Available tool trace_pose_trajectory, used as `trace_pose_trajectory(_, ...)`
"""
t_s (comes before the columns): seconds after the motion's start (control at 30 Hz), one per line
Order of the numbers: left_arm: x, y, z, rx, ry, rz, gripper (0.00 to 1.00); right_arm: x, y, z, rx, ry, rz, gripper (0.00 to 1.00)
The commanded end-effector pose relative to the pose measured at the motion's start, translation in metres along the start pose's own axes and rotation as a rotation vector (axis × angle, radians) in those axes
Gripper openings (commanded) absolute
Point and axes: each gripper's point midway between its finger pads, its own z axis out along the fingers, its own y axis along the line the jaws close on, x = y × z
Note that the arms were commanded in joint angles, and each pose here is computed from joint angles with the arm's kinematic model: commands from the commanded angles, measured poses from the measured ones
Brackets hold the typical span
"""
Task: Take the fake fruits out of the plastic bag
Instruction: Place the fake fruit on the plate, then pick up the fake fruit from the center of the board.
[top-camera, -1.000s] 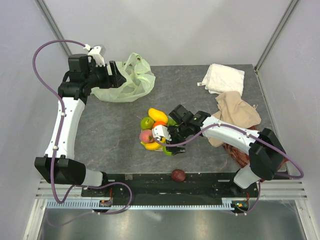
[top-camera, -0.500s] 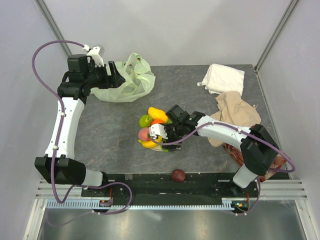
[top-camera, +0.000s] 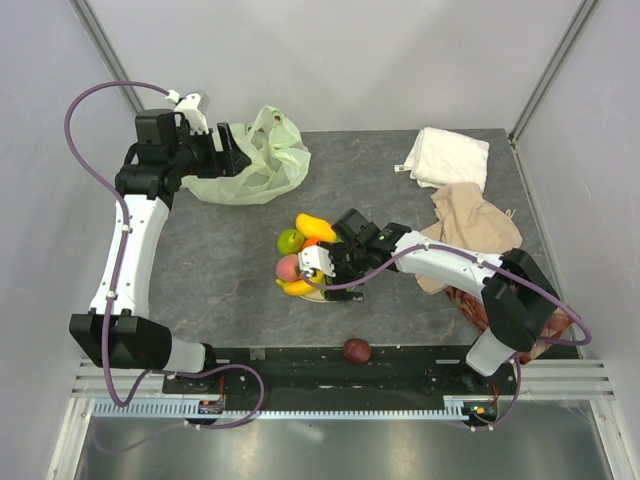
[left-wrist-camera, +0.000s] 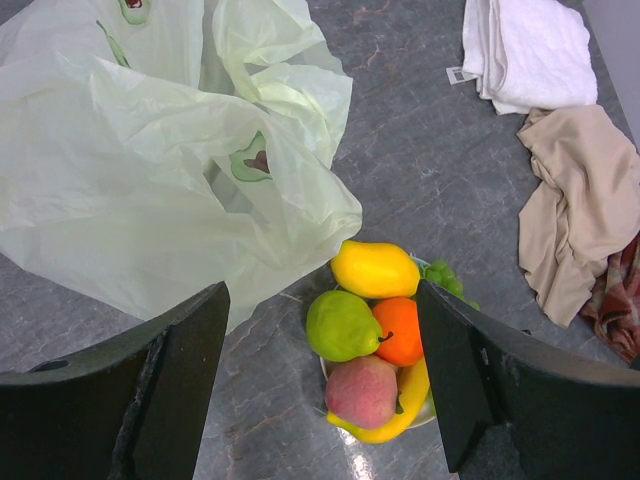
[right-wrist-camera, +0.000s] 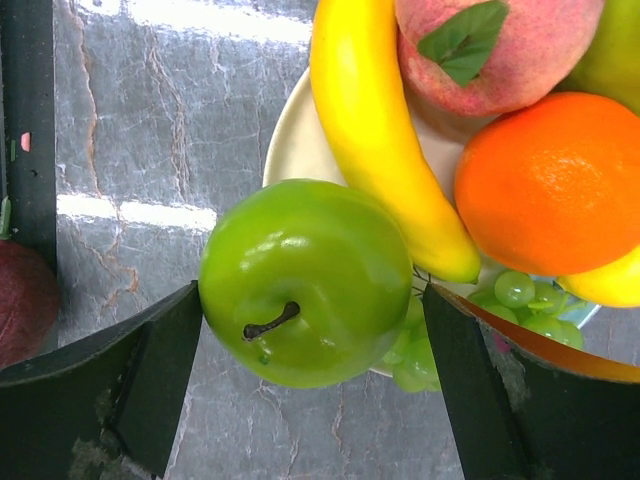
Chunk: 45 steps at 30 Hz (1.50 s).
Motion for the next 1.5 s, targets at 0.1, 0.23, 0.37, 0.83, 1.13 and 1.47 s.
trace_pose_trajectory(0.1,-0.007,-0.007,-0.003,0.045,-0.025,0.023,0.82,-0.019,-0.009,-0.026,0.078,-0.055,-0.003,0.98)
trace_pose_trajectory(0.23,-0.006,-0.008,-0.003,0.048,-0.024,0.023,0.82,-0.018,-0.005,-0.035,0.076,-0.050,0.006,0.98)
trace_pose_trajectory(0.37,-0.005,-0.008,-0.003,0.051,-0.021,0.021,0.82,-0.015,-0.004,-0.044,0.093,-0.047,0.009,0.98)
trace_pose_trajectory(0.83,-0.006,-0.010,-0.006,0.056,-0.029,0.021,0.82,-0.006,0.078,-0.078,-0.093,-0.163,-0.019,0.98)
trace_pose_trajectory(1.13,-0.012,-0.002,-0.011,0.001,-0.046,0.039,0.84,0.007,0.128,-0.046,-0.218,-0.128,-0.123,0.98)
trace_pose_trajectory(1.47,-0.032,-0.011,-0.020,0.018,-0.092,0.056,0.85,0.003,0.152,-0.019,-0.277,-0.123,-0.168,0.98)
